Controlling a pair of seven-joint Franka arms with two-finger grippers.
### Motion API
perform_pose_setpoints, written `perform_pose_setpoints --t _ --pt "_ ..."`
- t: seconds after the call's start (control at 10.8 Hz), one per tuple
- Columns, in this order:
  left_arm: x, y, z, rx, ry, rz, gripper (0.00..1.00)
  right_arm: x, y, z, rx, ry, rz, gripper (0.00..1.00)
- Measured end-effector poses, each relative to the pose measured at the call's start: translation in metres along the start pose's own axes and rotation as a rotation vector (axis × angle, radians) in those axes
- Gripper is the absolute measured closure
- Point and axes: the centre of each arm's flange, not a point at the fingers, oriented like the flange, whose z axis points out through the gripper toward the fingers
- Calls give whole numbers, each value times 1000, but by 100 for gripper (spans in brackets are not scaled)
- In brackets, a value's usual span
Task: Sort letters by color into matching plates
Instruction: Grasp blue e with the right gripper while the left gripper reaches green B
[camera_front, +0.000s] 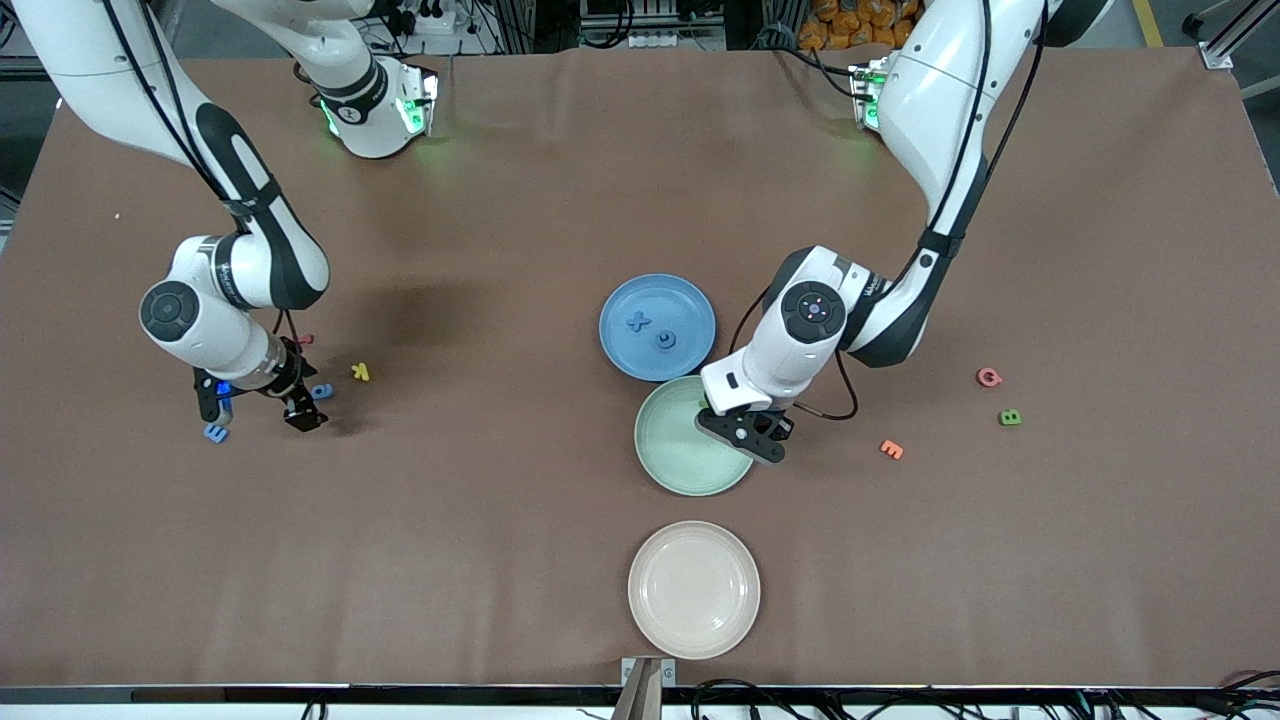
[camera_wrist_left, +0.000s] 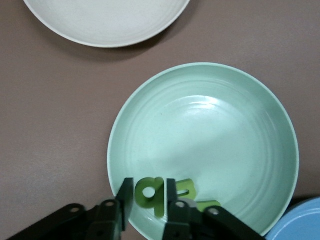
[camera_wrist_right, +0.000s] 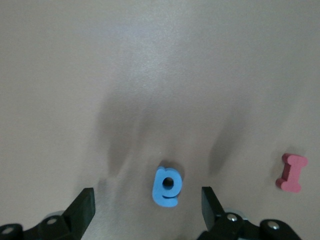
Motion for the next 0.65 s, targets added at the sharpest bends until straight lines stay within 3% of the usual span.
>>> perform_pose_setpoints --t 0.46,0.65 --pt "7 -18 -7 11 19 -26 5 -1 7 6 0 -1 -43 24" --pt "10 -66 -21 36 33 -86 0 -3 9 9 -6 -5 -71 27"
